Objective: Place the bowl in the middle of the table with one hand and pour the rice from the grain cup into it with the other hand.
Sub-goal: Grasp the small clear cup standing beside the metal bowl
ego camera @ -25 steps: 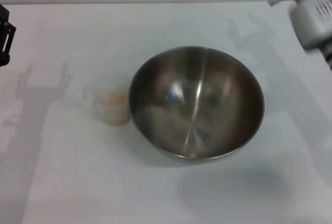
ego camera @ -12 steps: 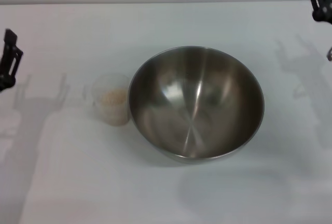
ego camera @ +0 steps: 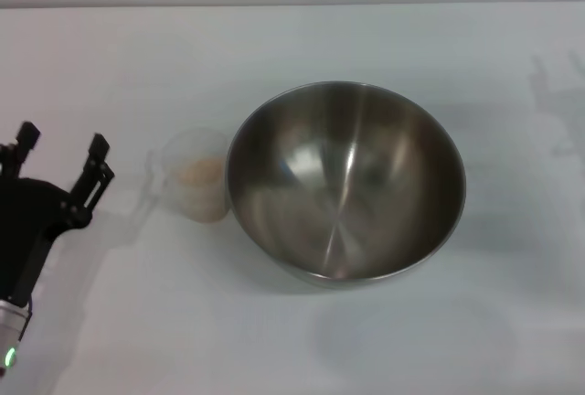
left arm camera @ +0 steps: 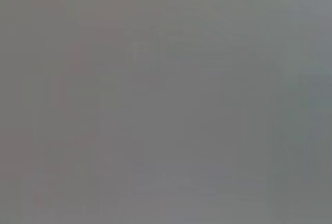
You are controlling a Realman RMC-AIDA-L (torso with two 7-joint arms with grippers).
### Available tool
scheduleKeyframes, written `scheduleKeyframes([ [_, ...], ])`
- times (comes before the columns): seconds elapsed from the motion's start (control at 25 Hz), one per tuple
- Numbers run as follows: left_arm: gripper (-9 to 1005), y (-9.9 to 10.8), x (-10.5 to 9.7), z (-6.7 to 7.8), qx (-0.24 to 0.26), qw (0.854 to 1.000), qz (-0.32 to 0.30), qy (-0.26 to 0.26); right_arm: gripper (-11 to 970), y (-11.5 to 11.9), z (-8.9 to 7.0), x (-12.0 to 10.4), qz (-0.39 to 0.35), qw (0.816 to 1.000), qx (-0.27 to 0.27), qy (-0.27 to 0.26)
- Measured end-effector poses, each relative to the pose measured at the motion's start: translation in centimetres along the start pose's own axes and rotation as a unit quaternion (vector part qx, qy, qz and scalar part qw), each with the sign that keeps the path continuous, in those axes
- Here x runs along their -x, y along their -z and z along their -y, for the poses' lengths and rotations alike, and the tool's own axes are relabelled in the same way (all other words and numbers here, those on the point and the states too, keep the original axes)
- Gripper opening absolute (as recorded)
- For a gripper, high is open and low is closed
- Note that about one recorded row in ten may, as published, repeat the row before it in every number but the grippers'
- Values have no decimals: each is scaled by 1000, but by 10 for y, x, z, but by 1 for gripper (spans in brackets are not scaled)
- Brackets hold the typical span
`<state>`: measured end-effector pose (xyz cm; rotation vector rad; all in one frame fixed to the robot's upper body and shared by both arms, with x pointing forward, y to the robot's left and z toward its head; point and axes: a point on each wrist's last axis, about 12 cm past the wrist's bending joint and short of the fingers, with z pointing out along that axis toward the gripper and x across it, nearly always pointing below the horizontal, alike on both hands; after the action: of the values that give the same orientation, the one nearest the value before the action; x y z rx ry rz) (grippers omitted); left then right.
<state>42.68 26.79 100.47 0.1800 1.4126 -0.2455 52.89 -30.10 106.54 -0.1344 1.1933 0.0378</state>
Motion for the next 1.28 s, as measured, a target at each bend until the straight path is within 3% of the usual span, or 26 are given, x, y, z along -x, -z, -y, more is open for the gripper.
scheduleKeyframes([
  [0.36, 829, 9, -11, 10, -28, 999, -46, 5, 507, -10, -1, 2, 6, 1000, -1, -1],
  [1.28, 828, -8, -24, 16, -51, 993, -102, 0, 507, -12, -3, 1, 4, 1000, 3, -2],
])
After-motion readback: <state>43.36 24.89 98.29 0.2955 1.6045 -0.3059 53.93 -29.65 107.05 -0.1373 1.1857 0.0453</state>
